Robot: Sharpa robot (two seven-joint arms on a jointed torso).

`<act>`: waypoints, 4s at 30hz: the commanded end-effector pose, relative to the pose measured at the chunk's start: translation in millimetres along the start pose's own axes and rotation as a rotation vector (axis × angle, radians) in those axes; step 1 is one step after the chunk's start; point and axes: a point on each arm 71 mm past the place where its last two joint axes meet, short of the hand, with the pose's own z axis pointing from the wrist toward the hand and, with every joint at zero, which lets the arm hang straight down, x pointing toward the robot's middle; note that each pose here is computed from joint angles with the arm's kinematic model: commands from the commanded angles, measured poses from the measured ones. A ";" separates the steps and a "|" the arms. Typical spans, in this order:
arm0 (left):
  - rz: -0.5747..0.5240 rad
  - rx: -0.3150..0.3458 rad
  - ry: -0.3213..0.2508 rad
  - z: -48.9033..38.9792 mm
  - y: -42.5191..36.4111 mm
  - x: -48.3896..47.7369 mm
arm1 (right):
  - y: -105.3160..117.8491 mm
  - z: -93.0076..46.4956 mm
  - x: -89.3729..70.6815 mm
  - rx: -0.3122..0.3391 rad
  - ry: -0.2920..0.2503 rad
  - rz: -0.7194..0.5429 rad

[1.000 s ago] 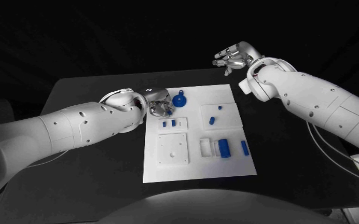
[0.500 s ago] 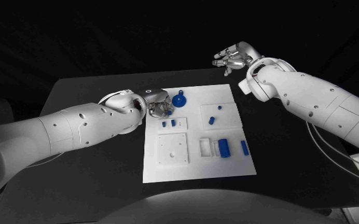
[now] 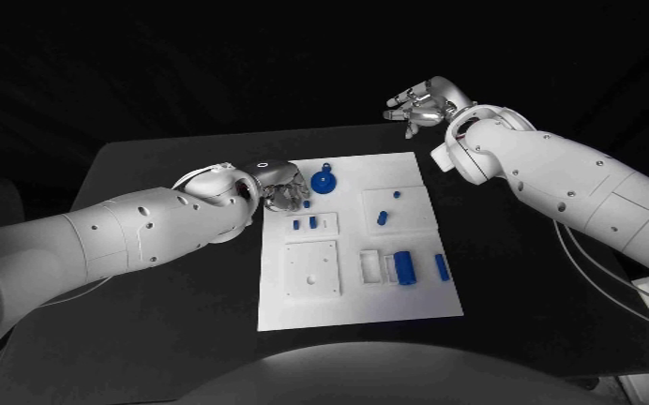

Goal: Assemble the parts on the task board

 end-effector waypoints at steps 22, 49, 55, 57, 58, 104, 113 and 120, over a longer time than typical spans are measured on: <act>-0.838 -0.192 -0.443 -19.5 79.3 -62.1 | -16.0 -38.0 5.8 -0.083 0.213 -0.364; -1.289 -0.007 -0.470 -30.4 72.6 -77.8 | -25.0 -86.5 59.8 -0.125 0.256 -0.719; -1.286 0.012 -0.458 -28.1 65.5 -77.3 | -29.8 -87.3 71.1 -0.118 0.230 -0.732; -1.284 0.015 -0.456 -27.6 64.2 -77.2 | -30.8 -87.0 73.8 -0.118 0.212 -0.738; -1.283 0.015 -0.455 -27.5 63.8 -77.1 | -31.1 -86.7 74.7 -0.118 0.201 -0.742; -1.283 0.005 -0.416 -27.0 63.5 -74.9 | -41.8 -86.4 106.3 -0.092 0.241 -0.809; -1.276 0.000 -0.419 -27.4 66.1 -75.3 | -37.2 -86.4 105.6 -0.112 0.191 -0.803; -1.271 -0.007 -0.426 -27.6 69.8 -75.9 | -29.6 -85.8 97.9 -0.130 0.159 -0.787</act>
